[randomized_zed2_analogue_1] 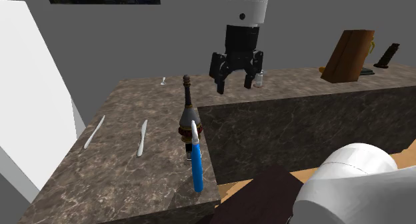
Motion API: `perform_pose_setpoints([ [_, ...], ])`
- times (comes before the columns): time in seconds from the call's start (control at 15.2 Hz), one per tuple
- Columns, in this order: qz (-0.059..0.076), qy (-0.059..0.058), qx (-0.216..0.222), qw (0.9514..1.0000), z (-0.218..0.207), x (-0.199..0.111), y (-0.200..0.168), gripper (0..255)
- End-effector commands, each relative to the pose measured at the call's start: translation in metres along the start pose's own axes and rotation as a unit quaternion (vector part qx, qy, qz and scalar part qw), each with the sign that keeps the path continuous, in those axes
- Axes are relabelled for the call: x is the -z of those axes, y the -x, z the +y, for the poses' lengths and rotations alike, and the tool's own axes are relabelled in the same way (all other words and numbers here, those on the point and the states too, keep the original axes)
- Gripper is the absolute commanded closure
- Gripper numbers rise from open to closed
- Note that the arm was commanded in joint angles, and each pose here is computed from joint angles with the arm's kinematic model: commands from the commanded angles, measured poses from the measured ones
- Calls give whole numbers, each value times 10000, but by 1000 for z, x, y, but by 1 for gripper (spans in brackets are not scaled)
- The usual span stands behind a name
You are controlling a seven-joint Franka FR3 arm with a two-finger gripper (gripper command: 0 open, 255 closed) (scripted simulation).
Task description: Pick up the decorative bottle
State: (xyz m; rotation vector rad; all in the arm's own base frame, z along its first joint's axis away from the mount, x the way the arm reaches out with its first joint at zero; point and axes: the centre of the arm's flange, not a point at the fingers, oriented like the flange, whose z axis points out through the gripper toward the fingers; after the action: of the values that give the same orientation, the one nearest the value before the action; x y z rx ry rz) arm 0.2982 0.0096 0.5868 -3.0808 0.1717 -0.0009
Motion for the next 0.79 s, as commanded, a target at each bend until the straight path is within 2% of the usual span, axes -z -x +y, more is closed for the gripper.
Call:
perform_pose_setpoints([
  [0.0,0,0,0,10000,0,0,0,0],
  [0.73,-595,42,-258,9979,-18,-9,-162,0],
])
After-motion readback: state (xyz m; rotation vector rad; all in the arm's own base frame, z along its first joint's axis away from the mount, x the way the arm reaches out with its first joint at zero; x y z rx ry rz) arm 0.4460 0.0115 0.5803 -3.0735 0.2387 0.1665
